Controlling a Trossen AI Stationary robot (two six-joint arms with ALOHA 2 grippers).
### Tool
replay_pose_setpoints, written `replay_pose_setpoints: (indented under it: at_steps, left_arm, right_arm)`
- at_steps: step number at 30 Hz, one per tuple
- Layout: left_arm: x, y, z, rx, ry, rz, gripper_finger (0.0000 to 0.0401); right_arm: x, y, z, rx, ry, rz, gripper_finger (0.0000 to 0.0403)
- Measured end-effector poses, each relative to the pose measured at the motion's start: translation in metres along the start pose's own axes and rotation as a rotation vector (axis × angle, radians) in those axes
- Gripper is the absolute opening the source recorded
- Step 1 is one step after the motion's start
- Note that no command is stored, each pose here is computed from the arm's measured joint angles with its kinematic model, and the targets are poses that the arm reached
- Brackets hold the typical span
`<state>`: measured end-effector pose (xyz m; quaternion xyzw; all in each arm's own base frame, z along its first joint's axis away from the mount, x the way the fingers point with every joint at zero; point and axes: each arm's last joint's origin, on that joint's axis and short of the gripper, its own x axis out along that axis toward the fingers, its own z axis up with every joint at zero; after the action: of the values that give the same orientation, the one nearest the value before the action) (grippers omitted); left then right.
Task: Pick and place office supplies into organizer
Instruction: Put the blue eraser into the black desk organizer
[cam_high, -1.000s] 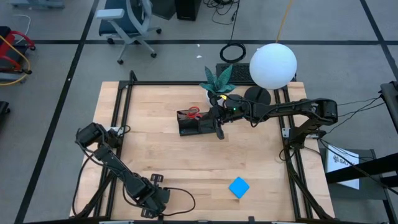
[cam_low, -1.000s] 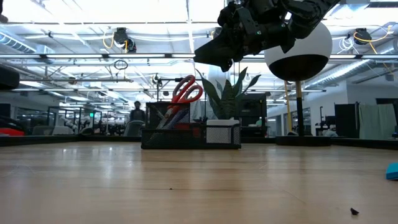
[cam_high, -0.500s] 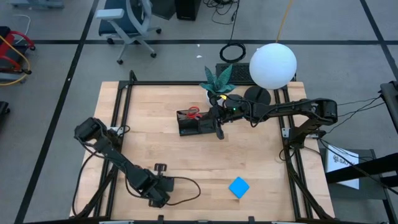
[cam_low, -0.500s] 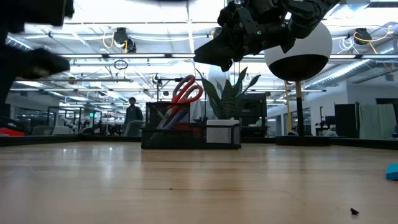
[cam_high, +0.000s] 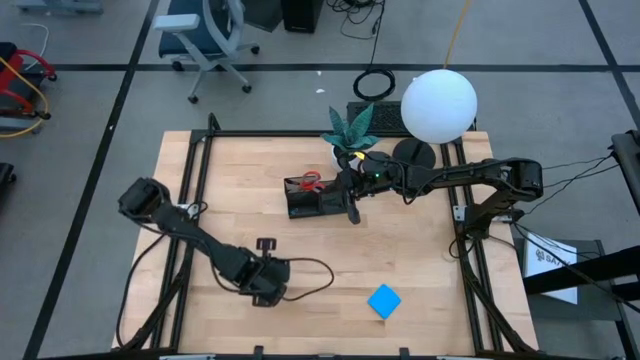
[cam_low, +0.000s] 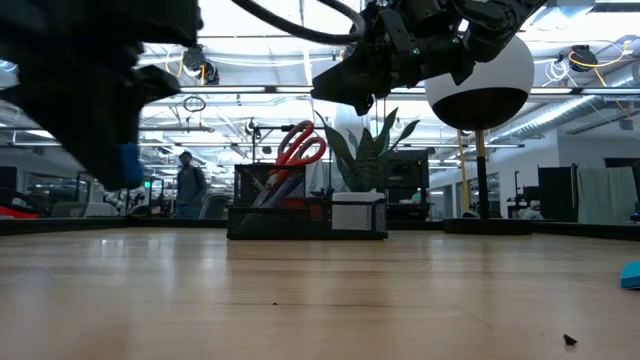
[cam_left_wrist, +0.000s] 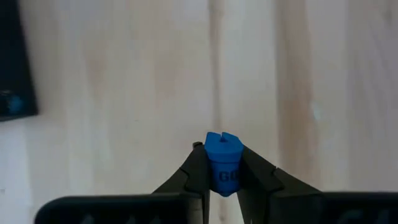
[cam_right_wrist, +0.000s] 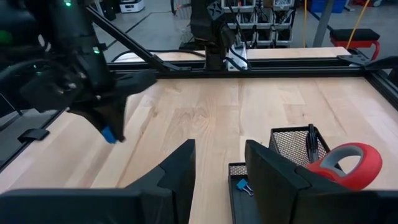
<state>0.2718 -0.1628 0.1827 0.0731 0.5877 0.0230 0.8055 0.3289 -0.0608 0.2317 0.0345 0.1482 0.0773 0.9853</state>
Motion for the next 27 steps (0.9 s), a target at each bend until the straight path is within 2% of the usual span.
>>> replay_pose_setpoints:
  at_steps: [17,27]
  left_arm:
    - [0.015,0.068,0.023,0.024,0.01,0.162,0.0053]
    - [0.023,0.104,0.038,0.024,-0.041,0.18,0.0053]
  right_arm:
    - [-0.003,0.008,0.013,-0.033,-0.092,0.019,0.013]
    - [-0.023,0.022,0.028,-0.038,-0.085,0.039,0.013]
